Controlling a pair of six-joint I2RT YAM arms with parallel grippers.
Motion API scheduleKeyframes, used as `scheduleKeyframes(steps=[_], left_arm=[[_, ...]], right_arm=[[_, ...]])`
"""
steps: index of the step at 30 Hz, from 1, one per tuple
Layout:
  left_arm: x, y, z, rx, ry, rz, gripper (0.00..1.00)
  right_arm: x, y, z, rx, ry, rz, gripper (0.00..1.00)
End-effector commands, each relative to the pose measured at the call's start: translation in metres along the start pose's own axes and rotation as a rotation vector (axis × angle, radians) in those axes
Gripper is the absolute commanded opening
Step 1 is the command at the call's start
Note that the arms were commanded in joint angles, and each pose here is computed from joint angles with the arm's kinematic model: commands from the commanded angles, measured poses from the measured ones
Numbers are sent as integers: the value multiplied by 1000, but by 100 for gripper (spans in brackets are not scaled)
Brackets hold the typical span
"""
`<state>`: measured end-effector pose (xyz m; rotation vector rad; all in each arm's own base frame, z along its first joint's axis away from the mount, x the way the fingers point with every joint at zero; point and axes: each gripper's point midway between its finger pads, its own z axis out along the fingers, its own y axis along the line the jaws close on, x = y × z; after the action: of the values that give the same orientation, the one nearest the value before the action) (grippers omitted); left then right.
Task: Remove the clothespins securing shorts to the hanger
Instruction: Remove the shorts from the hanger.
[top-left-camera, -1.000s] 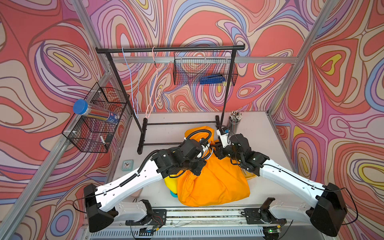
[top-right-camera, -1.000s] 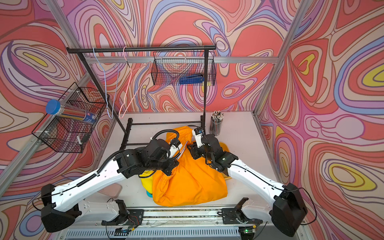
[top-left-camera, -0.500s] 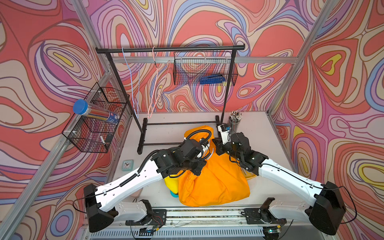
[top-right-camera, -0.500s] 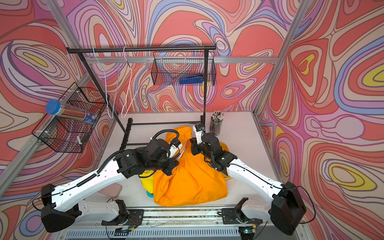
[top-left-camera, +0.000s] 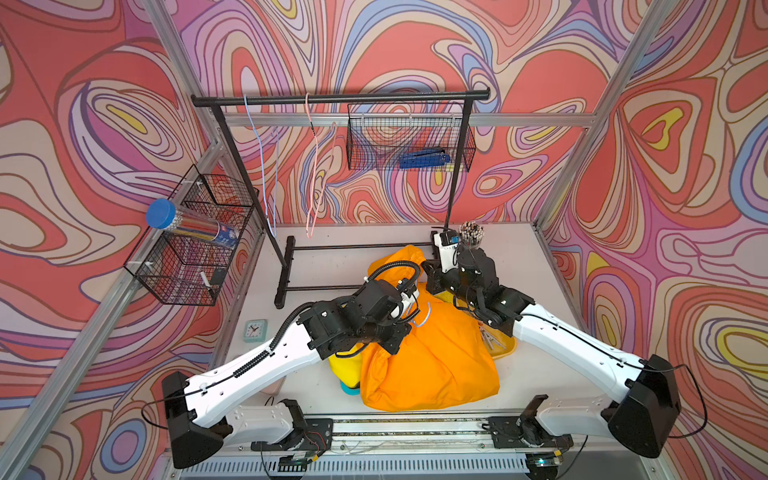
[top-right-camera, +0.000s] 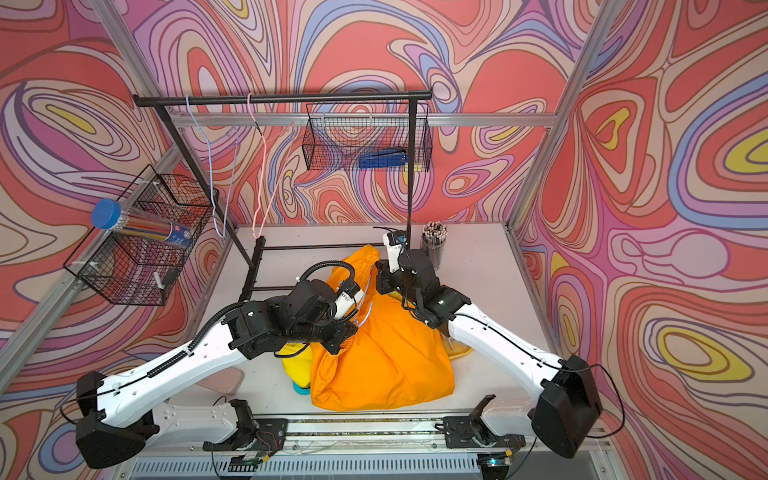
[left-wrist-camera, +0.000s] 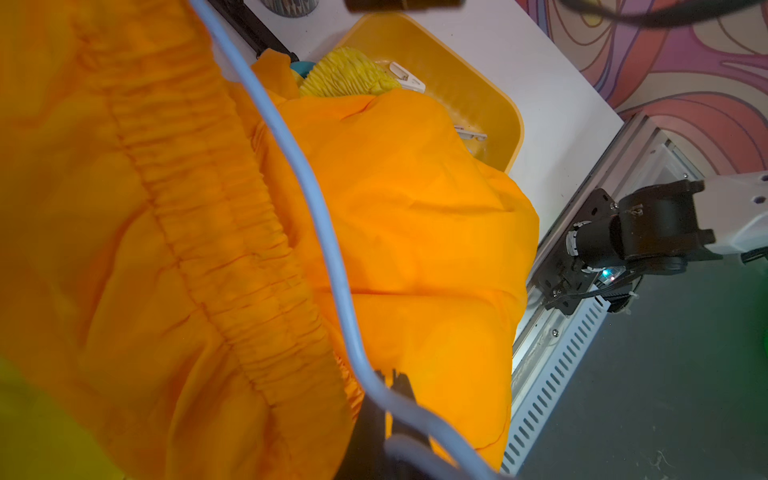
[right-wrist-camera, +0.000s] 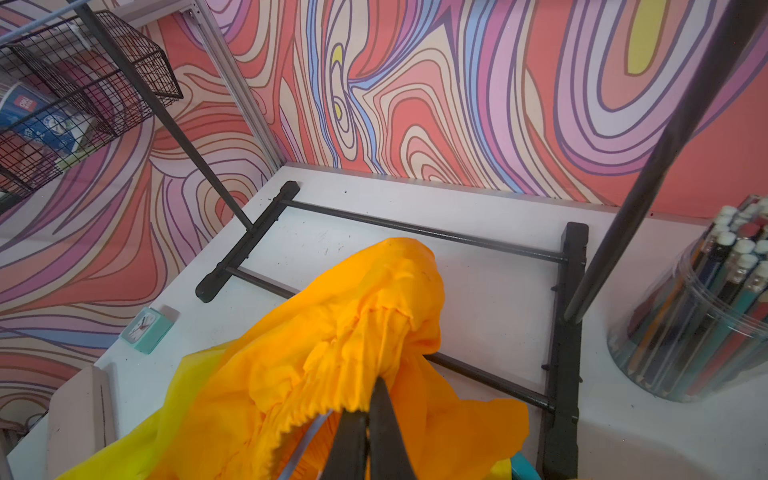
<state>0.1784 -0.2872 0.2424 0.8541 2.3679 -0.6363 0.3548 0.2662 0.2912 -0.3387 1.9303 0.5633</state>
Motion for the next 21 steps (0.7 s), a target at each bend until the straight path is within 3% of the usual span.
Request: scheduleKeyframes(steps=[1, 11, 21], left_arm=[[11, -13, -3, 75, 30, 40, 0], [24, -25, -17, 128, 18, 53, 0], [26, -21, -42, 138, -84, 31, 0]], right_arm=[[-12, 2, 8, 18, 10, 54, 0], [-5, -13, 38, 139, 103, 92, 0], [8, -23, 46, 183, 134, 93, 0]])
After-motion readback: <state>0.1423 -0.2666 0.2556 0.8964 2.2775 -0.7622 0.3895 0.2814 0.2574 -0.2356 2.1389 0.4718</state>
